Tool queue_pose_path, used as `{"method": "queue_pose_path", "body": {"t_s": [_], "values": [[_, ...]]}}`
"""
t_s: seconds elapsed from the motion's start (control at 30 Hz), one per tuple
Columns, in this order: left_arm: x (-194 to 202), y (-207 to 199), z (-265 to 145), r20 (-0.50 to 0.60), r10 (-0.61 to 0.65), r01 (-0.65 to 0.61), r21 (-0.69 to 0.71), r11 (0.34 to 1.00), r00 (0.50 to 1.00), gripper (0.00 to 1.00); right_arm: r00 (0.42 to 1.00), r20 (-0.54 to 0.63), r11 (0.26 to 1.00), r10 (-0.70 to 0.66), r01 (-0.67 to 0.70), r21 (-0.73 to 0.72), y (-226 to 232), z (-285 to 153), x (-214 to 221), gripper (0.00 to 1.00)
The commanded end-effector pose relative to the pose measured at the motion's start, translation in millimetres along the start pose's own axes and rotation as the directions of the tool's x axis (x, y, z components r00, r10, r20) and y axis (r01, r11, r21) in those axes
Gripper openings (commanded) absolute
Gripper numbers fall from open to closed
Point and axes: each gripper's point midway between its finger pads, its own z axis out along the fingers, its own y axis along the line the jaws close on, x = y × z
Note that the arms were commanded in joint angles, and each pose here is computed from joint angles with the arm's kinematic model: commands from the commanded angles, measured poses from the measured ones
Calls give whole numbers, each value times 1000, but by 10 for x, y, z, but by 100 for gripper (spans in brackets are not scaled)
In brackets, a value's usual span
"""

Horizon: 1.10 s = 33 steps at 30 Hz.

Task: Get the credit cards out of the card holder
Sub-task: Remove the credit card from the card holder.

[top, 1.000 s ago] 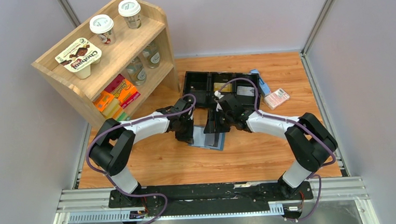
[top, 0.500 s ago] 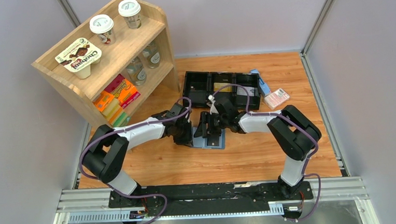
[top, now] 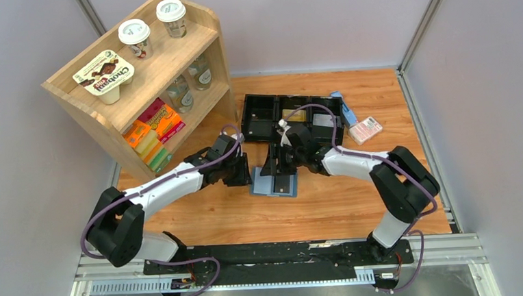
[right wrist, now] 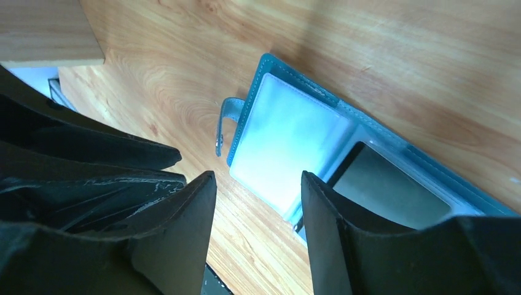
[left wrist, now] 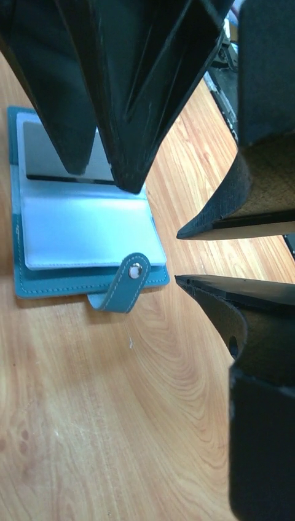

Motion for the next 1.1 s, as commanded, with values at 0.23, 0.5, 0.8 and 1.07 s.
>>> {"method": "queue_pose_path", "body": {"t_s": [0.23,0.5,0.8,1.07], "values": [[-407,-522,-21,57,-6,-4,169,986,998,39,979,171,949,-111,54,310,-411,-417,-282,57],[-337,-654,260,-32,-32,38,194,980,999,39,979,162,938,-123,61,341,-562,-359,-236,50],[-198,-624,494,-103,-80,98,192,976,992,39,987,120,933,-104,55,356,-678,-305,-97,49],[-123,-636,593,-141,-121,149,202,968,983,39,990,102,949,-94,58,309,-624,-263,-32,48]]}}
